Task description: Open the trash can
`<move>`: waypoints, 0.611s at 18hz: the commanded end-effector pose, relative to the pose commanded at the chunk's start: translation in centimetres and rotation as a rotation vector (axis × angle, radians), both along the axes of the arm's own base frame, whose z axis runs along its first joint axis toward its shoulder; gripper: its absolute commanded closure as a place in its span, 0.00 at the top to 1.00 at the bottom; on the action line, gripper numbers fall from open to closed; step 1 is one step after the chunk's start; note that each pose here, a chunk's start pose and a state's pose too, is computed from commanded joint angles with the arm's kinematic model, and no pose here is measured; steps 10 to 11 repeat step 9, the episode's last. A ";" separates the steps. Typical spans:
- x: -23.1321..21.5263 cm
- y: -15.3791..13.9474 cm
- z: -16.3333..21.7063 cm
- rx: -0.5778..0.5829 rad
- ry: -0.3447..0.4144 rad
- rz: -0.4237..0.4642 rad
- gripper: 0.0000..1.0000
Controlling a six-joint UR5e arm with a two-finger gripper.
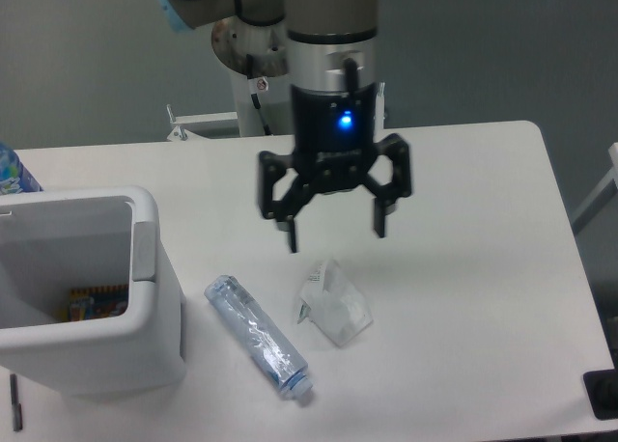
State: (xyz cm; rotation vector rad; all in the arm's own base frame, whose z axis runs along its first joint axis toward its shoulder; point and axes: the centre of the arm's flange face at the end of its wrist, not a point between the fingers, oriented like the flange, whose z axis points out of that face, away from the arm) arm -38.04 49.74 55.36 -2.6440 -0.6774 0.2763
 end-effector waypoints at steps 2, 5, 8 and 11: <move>-0.4 -0.3 -0.7 -0.088 0.043 -0.070 1.00; -0.9 -0.5 -1.3 -0.158 0.086 -0.070 1.00; -1.2 -0.7 -1.1 -0.161 0.093 -0.068 1.00; -1.2 -0.7 -1.1 -0.160 0.093 -0.068 1.00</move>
